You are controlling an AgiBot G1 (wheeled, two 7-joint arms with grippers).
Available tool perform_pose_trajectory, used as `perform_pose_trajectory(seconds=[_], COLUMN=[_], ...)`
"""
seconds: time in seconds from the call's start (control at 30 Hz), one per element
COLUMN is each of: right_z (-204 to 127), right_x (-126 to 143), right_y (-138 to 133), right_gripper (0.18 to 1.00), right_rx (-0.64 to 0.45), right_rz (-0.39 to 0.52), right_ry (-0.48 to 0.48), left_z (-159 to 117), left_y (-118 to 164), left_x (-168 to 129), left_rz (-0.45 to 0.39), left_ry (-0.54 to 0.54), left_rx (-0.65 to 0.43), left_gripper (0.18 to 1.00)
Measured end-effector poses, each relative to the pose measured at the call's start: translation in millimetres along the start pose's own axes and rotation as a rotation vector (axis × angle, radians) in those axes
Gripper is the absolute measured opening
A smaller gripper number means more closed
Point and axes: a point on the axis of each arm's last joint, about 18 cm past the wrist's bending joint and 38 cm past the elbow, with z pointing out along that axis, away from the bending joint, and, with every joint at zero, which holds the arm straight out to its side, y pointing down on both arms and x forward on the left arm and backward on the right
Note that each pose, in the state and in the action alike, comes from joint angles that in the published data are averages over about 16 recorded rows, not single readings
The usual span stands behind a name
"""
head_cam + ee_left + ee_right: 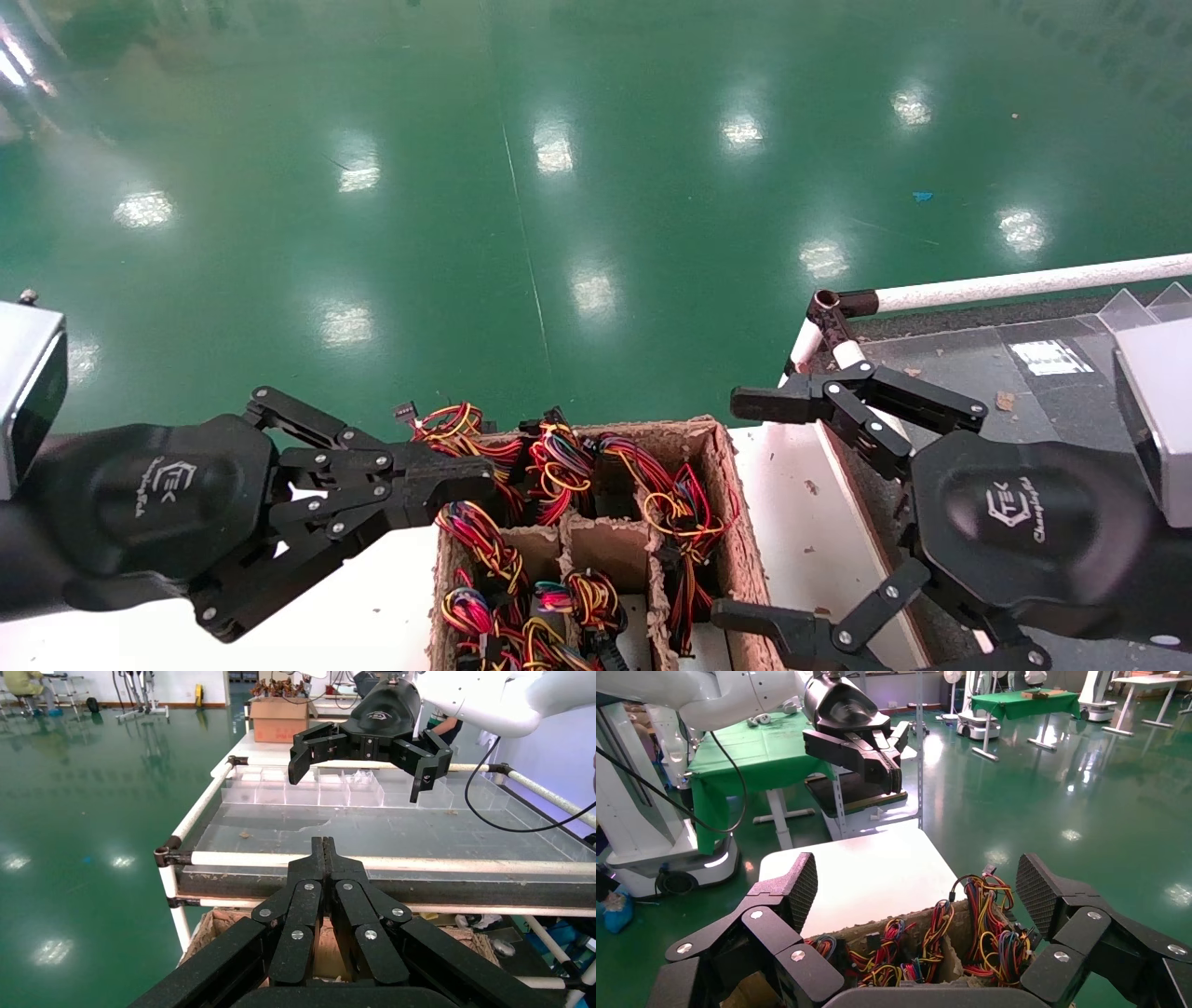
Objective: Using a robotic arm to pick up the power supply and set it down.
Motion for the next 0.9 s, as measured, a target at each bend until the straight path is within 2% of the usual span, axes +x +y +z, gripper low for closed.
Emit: perform_pose_trajectory(seconds=[0.37, 0.57, 0.77, 0.9], right_z=[0, 2, 7, 12], right_x=[2, 9, 20, 29], right_y=[0, 4, 11, 19], right_gripper=[1.001, 1.001, 1.001, 1.001], right_rx=[-0.002, -0.040, -0.114, -0.185], right_rz=[-0.002, -0.017, -0.033, -0.036], right_ry=[0.005, 0.027, 0.052, 0.065], left_z=[0, 0, 0, 0], left_y=[0, 0, 0, 0], left_x=[0, 0, 0, 0], left_rz=[0.000, 0.000, 0.000, 0.000], left_ry=[0.000, 0.000, 0.000, 0.000], left_rx=[0.000, 0.000, 0.000, 0.000], left_gripper=[0.210, 0.251, 0.328, 0.408])
